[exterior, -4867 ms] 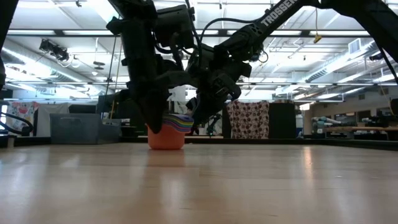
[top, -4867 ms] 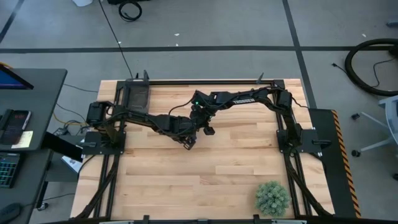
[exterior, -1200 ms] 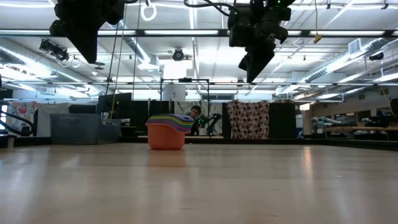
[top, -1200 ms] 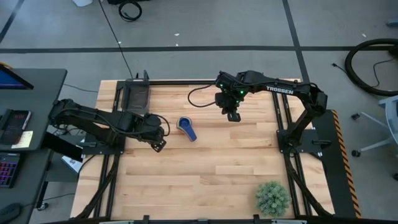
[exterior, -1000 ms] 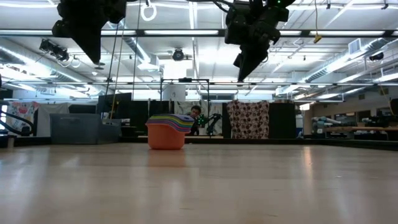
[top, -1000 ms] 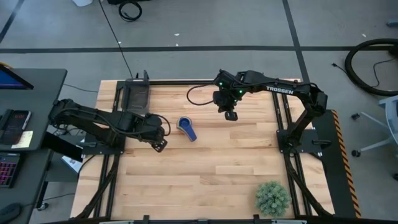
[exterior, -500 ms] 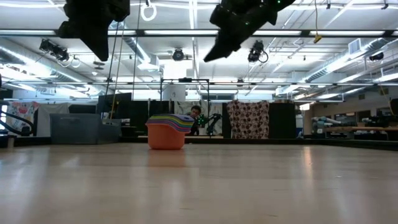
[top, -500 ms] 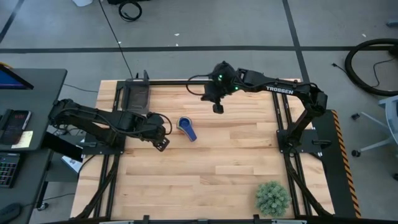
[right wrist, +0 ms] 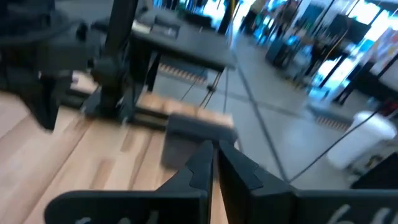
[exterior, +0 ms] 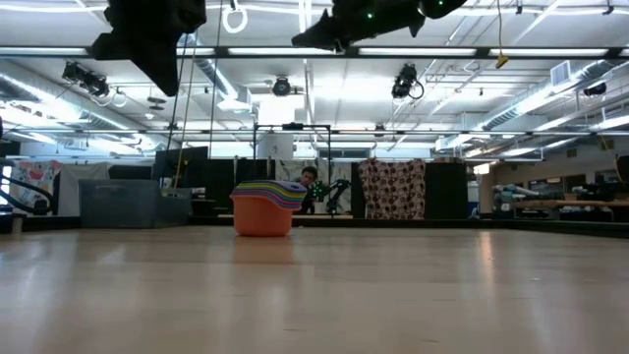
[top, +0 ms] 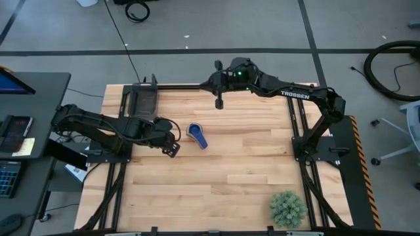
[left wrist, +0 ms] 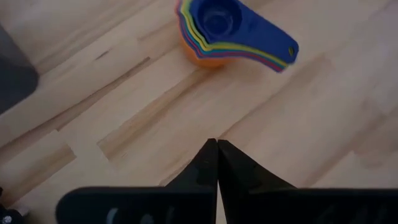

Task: Nest measuring cups in basket
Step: Put the stack of measuring cups into the black bin

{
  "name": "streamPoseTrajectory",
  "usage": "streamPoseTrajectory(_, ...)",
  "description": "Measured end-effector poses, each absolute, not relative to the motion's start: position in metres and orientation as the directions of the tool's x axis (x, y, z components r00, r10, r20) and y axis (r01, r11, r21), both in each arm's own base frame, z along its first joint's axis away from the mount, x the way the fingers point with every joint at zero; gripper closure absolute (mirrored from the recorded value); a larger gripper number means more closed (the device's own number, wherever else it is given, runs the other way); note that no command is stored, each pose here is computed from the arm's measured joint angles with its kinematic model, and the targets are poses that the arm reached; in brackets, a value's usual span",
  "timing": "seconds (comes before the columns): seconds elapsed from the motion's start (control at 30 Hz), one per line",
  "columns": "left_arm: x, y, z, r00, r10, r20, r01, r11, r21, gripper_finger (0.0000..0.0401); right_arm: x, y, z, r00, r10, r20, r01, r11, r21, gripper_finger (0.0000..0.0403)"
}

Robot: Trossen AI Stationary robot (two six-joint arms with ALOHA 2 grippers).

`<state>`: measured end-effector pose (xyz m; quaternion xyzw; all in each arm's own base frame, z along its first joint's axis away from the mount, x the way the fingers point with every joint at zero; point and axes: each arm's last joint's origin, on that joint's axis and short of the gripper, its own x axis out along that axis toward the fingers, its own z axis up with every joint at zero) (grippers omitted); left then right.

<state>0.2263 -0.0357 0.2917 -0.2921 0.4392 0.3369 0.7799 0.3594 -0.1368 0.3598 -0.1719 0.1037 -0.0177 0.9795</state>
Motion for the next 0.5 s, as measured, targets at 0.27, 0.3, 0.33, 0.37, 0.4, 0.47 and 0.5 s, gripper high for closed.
streamPoseTrajectory(0.27, 0.2260, -0.0344, 0.2921, 0.386, 0.312, -0.868, -0.839, 0.510, -0.190, 0.0394, 0.3610, -0.1375, 0.3716, 0.994, -0.077, -0.079, 0.041, 0.923, -0.382, 0.0375)
streamPoseTrajectory(0.3, 0.2258, -0.0343, 0.2919, 0.384, 0.314, -0.868, -0.845, 0.498, -0.194, 0.0394, 0.3611, -0.1375, 0.3720, 0.994, -0.077, -0.076, 0.042, 0.923, -0.383, 0.0375)
streamPoseTrajectory(0.33, 0.2254, -0.0341, 0.2918, 0.380, 0.319, -0.868, -0.851, 0.487, -0.193, 0.0394, 0.3612, -0.1375, 0.3720, 0.994, -0.077, -0.074, 0.043, 0.922, -0.384, 0.0375)
streamPoseTrajectory(0.37, 0.2247, -0.0338, 0.2916, 0.373, 0.326, -0.869, -0.860, 0.473, -0.192, 0.0394, 0.3612, -0.1375, 0.3720, 0.994, -0.077, -0.074, 0.043, 0.922, -0.384, 0.0375)
streamPoseTrajectory(0.4, 0.2242, -0.0334, 0.2914, 0.368, 0.335, -0.867, -0.867, 0.461, -0.189, 0.0394, 0.3612, -0.1375, 0.3720, 0.994, -0.077, -0.074, 0.043, 0.922, -0.384, 0.0375)
streamPoseTrajectory(0.47, 0.2244, -0.0326, 0.2919, 0.371, 0.366, -0.854, -0.883, 0.425, -0.201, 0.0394, 0.3612, -0.1375, 0.3720, 0.994, -0.077, -0.075, 0.043, 0.923, -0.384, 0.0374)
streamPoseTrajectory(0.5, 0.2244, -0.0320, 0.2921, 0.371, 0.385, -0.845, -0.891, 0.405, -0.207, 0.0394, 0.3612, -0.1375, 0.3720, 0.994, -0.077, -0.075, 0.043, 0.923, -0.384, 0.0374)
